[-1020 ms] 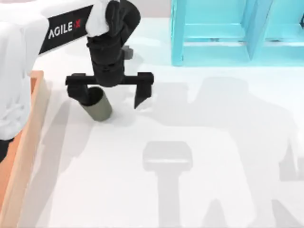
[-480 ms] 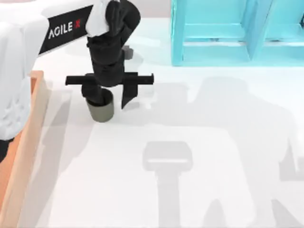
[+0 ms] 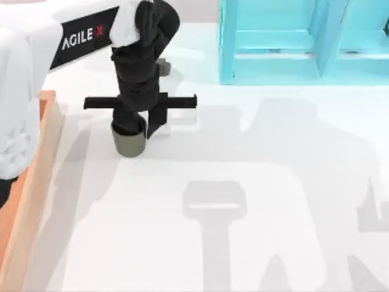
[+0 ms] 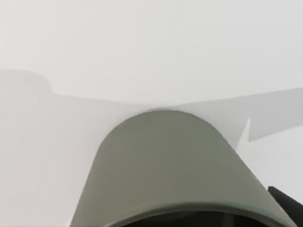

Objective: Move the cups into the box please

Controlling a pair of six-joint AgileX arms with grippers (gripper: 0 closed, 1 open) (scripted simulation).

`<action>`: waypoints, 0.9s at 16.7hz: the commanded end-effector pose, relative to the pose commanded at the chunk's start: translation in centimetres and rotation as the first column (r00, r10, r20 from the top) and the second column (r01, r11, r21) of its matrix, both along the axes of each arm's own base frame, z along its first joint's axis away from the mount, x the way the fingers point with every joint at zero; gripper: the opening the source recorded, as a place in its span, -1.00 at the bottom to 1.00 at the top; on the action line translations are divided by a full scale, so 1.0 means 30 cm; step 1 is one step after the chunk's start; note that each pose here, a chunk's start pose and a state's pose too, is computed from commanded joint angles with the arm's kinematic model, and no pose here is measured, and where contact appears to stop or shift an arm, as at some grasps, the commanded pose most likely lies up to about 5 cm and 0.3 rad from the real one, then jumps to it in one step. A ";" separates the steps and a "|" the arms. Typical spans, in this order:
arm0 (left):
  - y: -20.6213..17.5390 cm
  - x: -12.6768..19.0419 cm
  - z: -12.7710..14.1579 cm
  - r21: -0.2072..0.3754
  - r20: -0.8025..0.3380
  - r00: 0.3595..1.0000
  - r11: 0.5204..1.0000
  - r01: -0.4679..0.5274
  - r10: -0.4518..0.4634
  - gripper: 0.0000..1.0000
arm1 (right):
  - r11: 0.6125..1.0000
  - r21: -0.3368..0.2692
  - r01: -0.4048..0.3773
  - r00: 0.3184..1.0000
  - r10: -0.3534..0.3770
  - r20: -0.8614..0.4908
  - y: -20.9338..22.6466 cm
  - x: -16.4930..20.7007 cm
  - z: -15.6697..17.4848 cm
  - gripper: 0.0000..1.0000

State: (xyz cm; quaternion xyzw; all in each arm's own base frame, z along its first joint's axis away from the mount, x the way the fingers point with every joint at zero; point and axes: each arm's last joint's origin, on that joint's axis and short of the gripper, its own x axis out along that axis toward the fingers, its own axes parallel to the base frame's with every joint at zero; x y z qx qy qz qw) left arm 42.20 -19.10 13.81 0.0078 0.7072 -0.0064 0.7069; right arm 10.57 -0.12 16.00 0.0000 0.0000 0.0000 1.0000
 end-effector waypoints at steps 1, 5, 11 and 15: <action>0.000 0.000 0.000 0.000 0.000 1.000 1.000 0.000 0.000 -1.00 | 1.000 0.000 0.000 1.000 0.000 0.000 0.000 0.000 0.000 1.00; 0.003 0.002 0.004 0.000 0.000 1.000 1.000 0.001 -0.001 -1.00 | 1.000 0.000 0.000 1.000 0.000 0.000 0.000 0.000 0.000 1.00; 0.222 0.020 0.222 0.003 -0.019 1.000 1.000 0.002 -0.002 -1.00 | 1.000 0.000 0.000 1.000 0.000 0.000 0.000 0.000 0.000 1.00; 0.333 0.007 0.334 0.000 0.000 1.000 1.000 0.000 0.000 -1.00 | 1.000 0.000 0.000 1.000 0.000 0.000 0.000 0.000 0.000 1.00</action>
